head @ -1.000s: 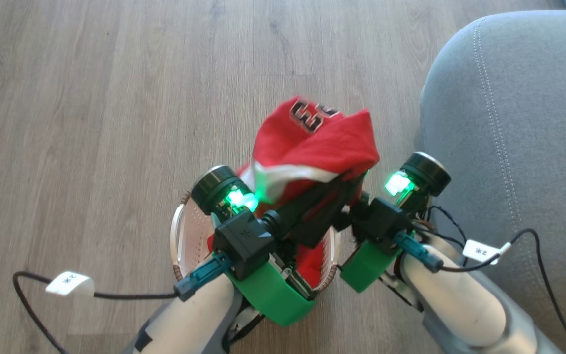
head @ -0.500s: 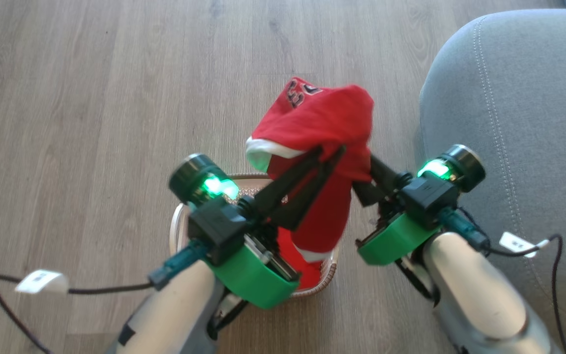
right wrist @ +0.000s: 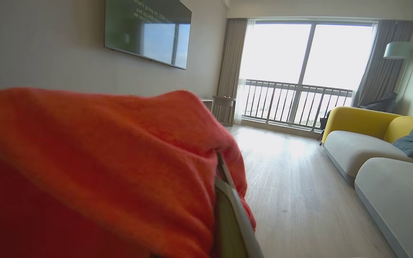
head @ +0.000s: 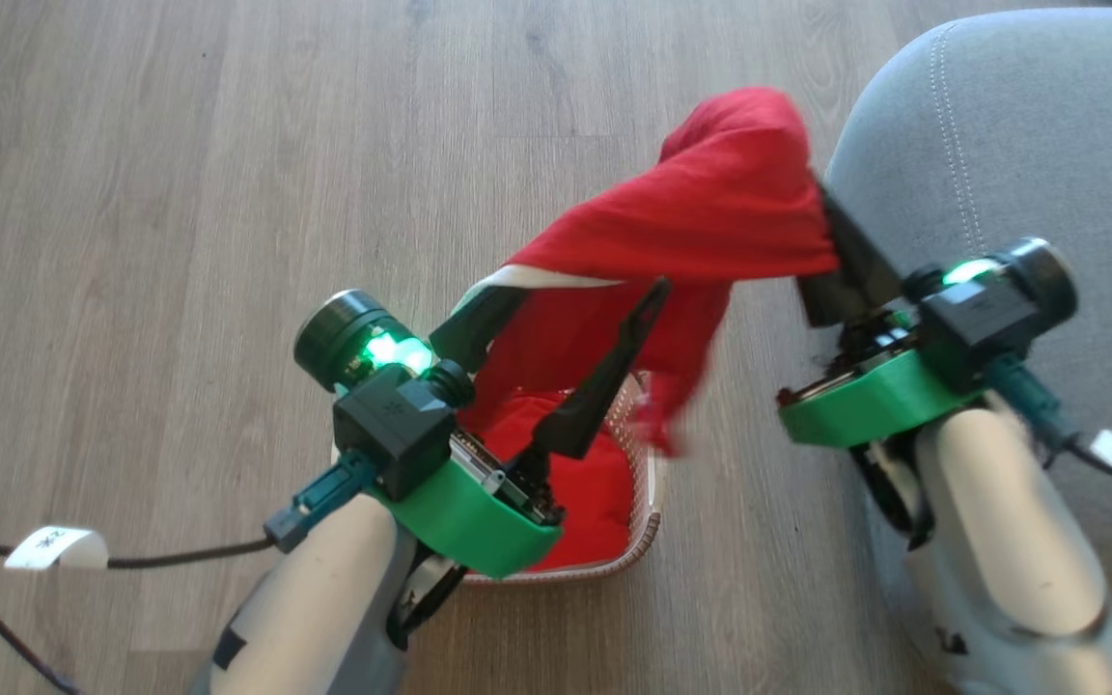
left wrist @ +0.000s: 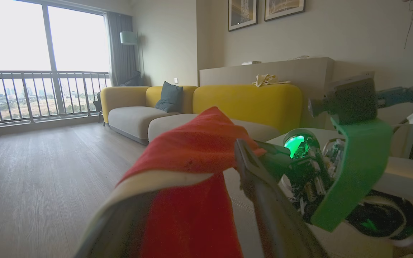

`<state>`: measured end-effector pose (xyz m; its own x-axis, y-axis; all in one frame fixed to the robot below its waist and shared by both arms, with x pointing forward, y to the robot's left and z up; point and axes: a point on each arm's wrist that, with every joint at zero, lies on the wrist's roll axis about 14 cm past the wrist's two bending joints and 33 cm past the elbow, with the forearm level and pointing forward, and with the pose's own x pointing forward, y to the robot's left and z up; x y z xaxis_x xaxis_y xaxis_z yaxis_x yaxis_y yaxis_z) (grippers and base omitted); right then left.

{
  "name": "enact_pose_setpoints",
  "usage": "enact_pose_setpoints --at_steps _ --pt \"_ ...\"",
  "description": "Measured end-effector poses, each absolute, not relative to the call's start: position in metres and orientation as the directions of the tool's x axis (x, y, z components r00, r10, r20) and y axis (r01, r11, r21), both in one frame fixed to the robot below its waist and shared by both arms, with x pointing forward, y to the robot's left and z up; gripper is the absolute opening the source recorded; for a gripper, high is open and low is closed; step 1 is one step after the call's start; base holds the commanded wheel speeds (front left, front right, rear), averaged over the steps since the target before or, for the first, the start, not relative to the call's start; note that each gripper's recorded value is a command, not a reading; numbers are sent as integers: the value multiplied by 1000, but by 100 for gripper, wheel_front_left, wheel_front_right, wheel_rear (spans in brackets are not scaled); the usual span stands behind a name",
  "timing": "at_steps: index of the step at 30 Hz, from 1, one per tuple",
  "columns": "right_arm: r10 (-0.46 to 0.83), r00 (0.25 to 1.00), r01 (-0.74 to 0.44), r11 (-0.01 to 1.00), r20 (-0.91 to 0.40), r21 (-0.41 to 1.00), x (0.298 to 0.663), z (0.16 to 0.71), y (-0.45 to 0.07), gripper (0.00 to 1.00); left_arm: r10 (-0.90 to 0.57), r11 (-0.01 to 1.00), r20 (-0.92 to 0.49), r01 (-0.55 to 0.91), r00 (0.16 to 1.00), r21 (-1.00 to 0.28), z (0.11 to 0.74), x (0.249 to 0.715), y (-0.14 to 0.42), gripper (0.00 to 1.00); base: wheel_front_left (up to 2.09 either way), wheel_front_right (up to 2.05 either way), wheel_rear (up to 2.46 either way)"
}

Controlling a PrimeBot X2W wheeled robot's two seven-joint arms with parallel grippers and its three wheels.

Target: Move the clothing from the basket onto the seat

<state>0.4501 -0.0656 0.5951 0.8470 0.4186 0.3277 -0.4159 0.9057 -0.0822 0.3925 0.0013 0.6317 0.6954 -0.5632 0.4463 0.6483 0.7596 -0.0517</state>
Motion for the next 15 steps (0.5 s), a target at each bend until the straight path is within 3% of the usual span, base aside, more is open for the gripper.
enact_pose_setpoints --at_steps 15 --pt "247 878 -249 967 410 -49 464 622 -124 0 -548 801 333 596 767 -53 591 400 16 100 0 0 0"
